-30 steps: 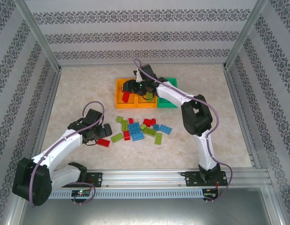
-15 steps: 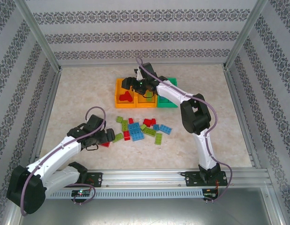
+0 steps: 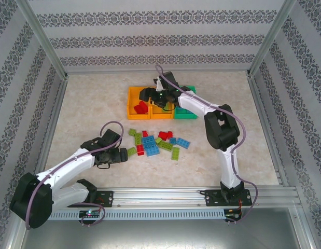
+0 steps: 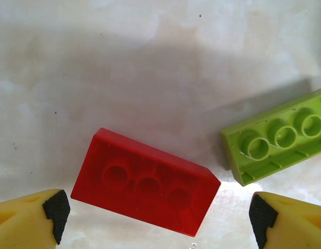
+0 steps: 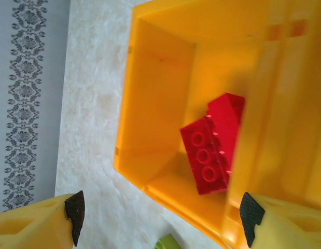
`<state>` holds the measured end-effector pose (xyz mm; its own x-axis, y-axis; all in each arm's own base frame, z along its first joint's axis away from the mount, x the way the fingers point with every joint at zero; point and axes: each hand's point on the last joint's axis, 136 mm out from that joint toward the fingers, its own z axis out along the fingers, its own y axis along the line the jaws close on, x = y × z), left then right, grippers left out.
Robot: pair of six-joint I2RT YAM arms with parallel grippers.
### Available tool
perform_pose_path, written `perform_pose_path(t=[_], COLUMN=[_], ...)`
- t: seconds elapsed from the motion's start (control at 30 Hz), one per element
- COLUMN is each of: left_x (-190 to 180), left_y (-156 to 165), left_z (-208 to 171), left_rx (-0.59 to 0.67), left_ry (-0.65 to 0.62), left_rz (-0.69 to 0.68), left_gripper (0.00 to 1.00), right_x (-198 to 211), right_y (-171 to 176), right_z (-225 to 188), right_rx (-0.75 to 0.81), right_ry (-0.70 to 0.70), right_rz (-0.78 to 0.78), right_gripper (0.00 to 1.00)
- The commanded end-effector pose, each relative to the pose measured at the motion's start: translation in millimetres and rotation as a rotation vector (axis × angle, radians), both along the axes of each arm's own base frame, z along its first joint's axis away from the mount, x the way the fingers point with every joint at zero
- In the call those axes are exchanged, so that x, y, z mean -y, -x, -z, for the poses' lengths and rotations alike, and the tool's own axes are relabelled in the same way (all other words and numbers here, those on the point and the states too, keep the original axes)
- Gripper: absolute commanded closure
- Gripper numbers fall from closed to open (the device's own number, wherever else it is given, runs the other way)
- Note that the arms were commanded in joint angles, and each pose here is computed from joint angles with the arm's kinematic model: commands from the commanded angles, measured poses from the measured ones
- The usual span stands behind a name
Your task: Sort the legos into containers by color
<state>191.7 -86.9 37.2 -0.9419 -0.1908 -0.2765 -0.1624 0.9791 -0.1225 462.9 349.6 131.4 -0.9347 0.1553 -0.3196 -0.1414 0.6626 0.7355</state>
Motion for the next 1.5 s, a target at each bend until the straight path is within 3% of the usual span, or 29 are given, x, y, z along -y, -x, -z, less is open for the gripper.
perform_pose_path(t=[0.0,0.23,0.6,0.9,1.17,1.47], left_x=[-1,-3,-1,-2,-6,-14], left_y=[4,7,-8,-25,-30,-19], left_z=[6,12,10,2,1,12], left_rx=[-0.016,-0.066,-0.031,0.004,-0.013,-0.046], left_ry=[-0.039,-0.076,-0.074,-0.121,-0.162,-0.125], left_rz=[0.046,0.044,-0.020,-0.003,-0.013,-0.153], left_gripper=[0.09,0.15,0.31,0.30,0.21,0.29], right_x=[21,38,43,48,56,63], right_y=[-4,-4,-4,-3,-1,-2], right_z=[-22,-24,-18,-16,-13,-15], right_rx=[0.034,0.031,0.010,0.006,0.001,0.003], right_ry=[-0.016,-0.014,-0.018,-0.020,-0.021,-0.035], right_rz=[0.038,0.069,0.082,0.086,0.098,0.105], right_gripper=[0.19,0.19,0.20,0.20,0.20,0.20])
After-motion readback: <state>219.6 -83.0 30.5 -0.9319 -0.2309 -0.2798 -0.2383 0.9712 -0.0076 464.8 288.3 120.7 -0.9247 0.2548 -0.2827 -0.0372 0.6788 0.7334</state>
